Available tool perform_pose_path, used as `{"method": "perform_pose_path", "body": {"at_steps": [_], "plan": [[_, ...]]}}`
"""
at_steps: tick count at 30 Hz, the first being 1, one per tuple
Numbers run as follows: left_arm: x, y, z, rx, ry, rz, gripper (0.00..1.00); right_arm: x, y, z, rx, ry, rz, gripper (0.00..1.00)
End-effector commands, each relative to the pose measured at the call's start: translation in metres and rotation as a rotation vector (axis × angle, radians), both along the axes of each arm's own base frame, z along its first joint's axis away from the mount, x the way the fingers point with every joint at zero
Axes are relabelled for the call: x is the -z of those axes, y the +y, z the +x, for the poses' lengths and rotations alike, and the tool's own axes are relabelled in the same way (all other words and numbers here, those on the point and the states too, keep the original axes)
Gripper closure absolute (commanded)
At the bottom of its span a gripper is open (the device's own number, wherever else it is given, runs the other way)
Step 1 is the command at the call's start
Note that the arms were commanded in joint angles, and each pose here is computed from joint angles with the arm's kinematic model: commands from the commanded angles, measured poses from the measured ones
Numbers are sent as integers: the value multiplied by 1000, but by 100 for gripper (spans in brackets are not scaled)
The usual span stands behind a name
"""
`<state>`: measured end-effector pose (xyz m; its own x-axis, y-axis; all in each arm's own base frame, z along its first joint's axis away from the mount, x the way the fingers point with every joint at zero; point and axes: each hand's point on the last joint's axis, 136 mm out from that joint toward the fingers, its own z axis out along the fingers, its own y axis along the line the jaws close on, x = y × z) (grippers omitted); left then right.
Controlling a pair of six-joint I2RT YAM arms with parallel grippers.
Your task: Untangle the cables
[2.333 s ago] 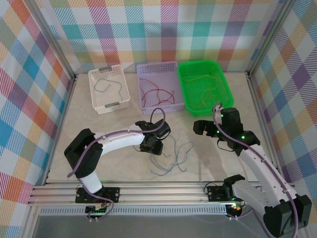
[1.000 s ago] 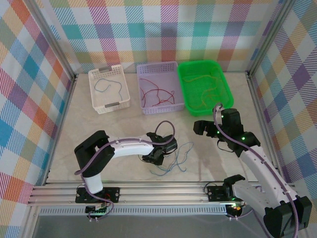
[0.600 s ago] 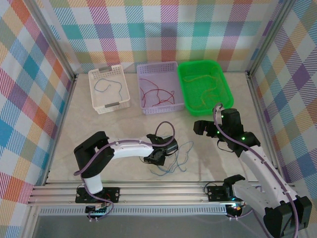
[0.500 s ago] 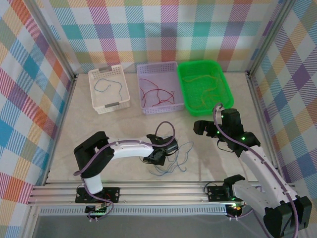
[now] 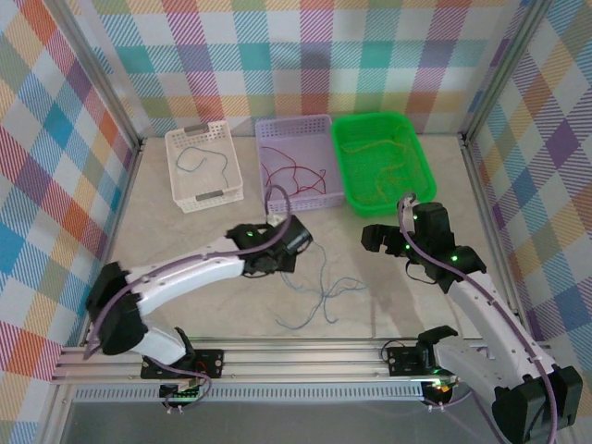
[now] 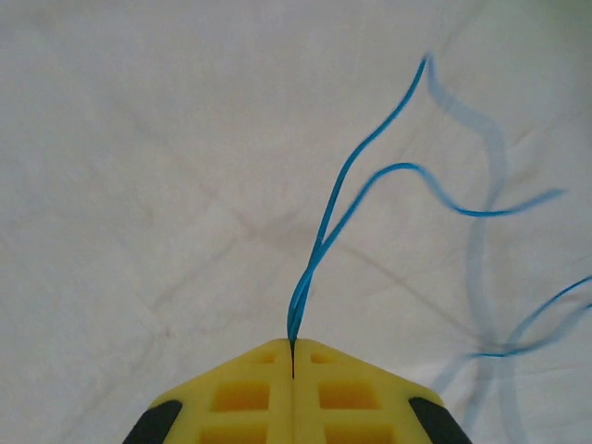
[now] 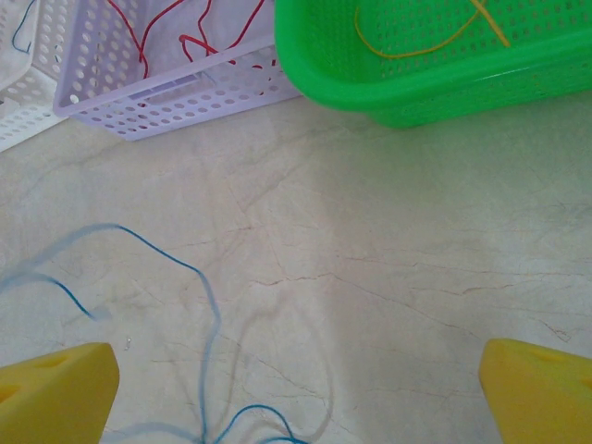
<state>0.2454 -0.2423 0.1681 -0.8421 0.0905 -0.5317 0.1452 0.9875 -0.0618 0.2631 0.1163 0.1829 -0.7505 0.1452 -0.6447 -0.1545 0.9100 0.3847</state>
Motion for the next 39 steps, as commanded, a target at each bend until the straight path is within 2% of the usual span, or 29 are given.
{"method": "perform_pose_path", "body": {"at_steps": [1,8,11,13,17,22,30,35,36,38,39], "plan": [[-45,17,7,5,-92,8,100,-2,3,0,-8,-13,19,0],[-104,30,9,6,-196,-74,100,0,24,-3,-113,3,88,0],[-117,24,5,46,-198,-135,100,-6,47,-6,-225,0,181,0],[-124,14,0,92,-191,-192,100,-20,67,-10,-324,-50,268,0],[-134,-8,-10,205,-179,-293,100,-42,89,-9,-424,-167,321,0],[-138,-27,-25,341,-148,-354,100,-52,114,2,-513,-285,305,0],[-158,-30,-35,382,-170,-432,100,1,146,26,-540,-265,196,0],[-161,-33,-39,392,-159,-473,100,14,168,32,-534,-310,148,1],[-162,-34,-40,395,-158,-482,100,16,171,35,-517,-321,131,2],[-162,-34,-41,397,-159,-488,100,18,170,42,-481,-330,106,12],[-163,-33,-41,396,-161,-485,100,19,166,47,-448,-326,84,25]]}}
